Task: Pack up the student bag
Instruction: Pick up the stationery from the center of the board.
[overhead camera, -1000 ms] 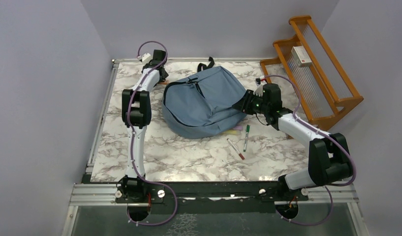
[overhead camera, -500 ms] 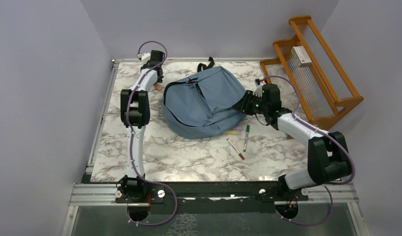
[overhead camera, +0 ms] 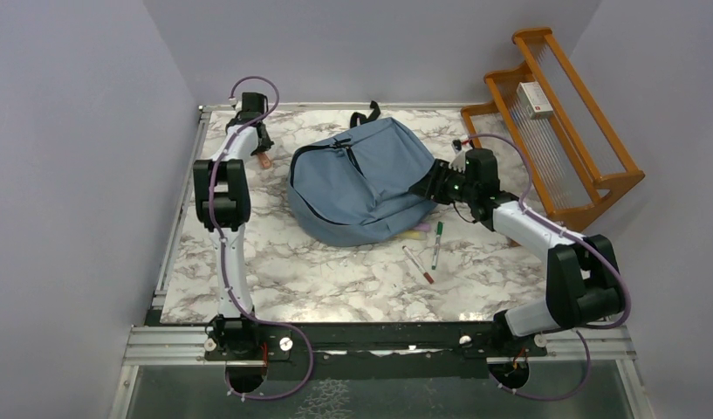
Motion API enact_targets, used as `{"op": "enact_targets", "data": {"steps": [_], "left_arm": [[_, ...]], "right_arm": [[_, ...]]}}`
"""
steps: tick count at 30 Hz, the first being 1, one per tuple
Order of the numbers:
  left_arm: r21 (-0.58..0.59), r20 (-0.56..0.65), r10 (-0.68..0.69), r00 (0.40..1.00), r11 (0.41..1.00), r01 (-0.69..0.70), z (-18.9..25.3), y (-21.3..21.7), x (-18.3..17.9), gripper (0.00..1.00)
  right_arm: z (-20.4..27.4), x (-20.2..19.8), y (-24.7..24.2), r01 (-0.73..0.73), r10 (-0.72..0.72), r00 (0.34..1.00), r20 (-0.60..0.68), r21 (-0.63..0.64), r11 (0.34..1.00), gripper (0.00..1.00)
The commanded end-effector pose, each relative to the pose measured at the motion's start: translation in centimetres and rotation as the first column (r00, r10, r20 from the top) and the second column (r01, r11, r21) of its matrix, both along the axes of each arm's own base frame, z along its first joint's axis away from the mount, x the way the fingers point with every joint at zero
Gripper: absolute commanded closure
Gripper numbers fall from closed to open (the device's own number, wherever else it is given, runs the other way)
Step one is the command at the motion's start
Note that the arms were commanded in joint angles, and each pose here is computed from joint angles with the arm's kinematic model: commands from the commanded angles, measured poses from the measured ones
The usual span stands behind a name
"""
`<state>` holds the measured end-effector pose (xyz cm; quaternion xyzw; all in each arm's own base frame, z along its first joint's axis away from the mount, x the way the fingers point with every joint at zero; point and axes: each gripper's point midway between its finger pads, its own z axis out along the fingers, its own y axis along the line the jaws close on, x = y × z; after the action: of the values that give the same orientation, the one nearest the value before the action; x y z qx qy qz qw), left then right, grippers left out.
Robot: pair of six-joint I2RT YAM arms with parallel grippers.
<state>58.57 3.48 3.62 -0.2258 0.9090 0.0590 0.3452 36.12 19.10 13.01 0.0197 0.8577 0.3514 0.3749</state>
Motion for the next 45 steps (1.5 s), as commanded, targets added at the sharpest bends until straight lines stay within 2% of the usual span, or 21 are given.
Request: {"op": "enact_targets", "data": {"steps": [1, 7, 11, 14, 18, 22, 31, 38, 40, 45], "left_arm": [[-0.031, 0.136, -0.115, 0.984, 0.992, 0.121, 7.0, -1.3, 0.0, 1.00], [-0.027, 0.282, -0.214, 0.936, 0.973, 0.230, 12.9, -2.9, -1.8, 1.00], [-0.084, 0.381, -0.268, 0.885, 0.943, 0.322, 16.0, -5.2, -3.7, 1.00], [-0.158, 0.437, -0.288, 0.852, 0.908, 0.388, 17.6, -7.2, -5.5, 1.00], [-0.228, 0.462, -0.345, 0.817, 0.844, 0.485, 18.1, -10.9, -8.0, 1.00], [-0.255, 0.465, -0.379, 0.800, 0.808, 0.531, 18.0, -13.3, -10.6, 1.00], [-0.271, 0.497, -0.382, 0.779, 0.785, 0.557, 19.1, -13.9, -15.2, 1.00], [-0.271, 0.500, -0.379, 0.778, 0.785, 0.557, 19.2, -13.8, -16.3, 1.00], [-0.274, 0.502, -0.378, 0.778, 0.784, 0.558, 19.2, -13.8, -16.2, 1.00], [-0.249, 0.494, -0.383, 0.780, 0.798, 0.549, 19.3, -13.4, -15.7, 1.00]], "right_arm": [[3.5, 0.3, -0.9, 0.031, -0.030, 0.993, 0.114, -0.008, 0.999, 0.47], [6.9, 0.5, -1.8, 0.053, -0.041, 0.973, 0.228, -0.049, 0.997, 0.43], [8.4, 0.3, -0.6, -0.046, 0.059, 0.958, 0.282, -0.054, 0.998, 0.42], [8.7, 0.9, 0.5, -0.114, 0.131, 0.952, 0.276, -0.075, 0.991, 0.42], [8.2, 2.1, 2.9, -0.182, 0.228, 0.936, 0.267, -0.186, 0.966, 0.43], [7.0, 4.2, 5.4, -0.189, 0.282, 0.930, 0.236, -0.349, 0.918, 0.43], [2.4, 8.2, 9.4, -0.204, 0.371, 0.916, 0.151, -0.622, 0.756, 0.42], [-0.7, 8.3, 11.6, -0.237, 0.443, 0.891, 0.102, -0.726, 0.646, 0.36], [-1.8, 7.9, 12.1, -0.258, 0.461, 0.884, 0.077, -0.742, 0.618, 0.31], [-2.4, 6.7, 13.6, -0.301, 0.512, 0.857, 0.062, -0.747, 0.593, 0.26]]}}
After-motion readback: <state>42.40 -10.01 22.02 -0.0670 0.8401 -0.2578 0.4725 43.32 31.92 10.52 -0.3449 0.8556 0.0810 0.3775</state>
